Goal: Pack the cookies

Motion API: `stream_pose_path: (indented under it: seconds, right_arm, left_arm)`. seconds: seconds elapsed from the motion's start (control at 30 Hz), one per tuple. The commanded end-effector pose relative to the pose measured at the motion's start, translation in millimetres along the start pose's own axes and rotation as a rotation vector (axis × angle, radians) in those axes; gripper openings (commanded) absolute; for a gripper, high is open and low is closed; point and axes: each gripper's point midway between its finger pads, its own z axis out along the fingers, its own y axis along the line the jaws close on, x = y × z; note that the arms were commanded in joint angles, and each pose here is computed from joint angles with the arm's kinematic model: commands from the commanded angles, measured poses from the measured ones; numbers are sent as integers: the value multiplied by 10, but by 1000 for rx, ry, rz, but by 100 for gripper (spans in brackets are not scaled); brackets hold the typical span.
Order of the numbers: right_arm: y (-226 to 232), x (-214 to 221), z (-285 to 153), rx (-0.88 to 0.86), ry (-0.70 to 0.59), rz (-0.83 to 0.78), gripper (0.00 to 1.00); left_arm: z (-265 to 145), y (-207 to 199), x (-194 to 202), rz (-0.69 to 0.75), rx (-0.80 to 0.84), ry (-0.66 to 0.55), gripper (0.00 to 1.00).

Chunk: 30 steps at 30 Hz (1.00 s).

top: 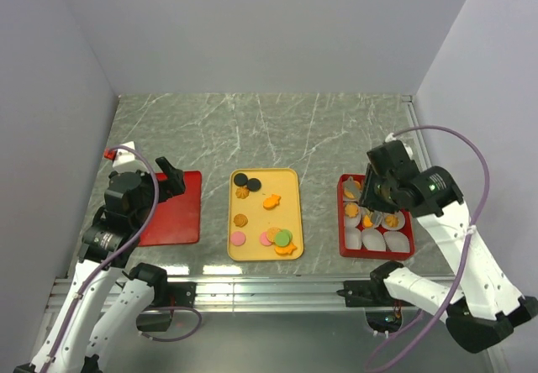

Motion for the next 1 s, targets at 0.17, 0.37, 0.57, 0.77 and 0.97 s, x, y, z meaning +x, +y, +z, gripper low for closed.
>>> stream_pose_path:
  seconds: [0.17, 0.37, 0.57, 0.77, 0.97]
  right_arm:
    - [-313, 439, 8, 48, 69, 87, 41]
    - [-325, 713, 37, -9, 121, 100, 42]
    - [-367, 935, 81, -41, 153, 109, 43]
    - [-415, 988, 91, -46, 144, 90, 43]
    - [-445, 1003, 72, -63, 120, 80, 38]
  left_arm:
    - [15, -67, -54, 18, 29, -21, 99]
    - [12, -80, -47, 20, 35, -19, 99]
    - [8, -90, -46, 21, 40, -18, 100]
    - [2, -82, -51, 19, 36, -22, 99]
    - [3, -78, -54, 18, 33, -22, 99]
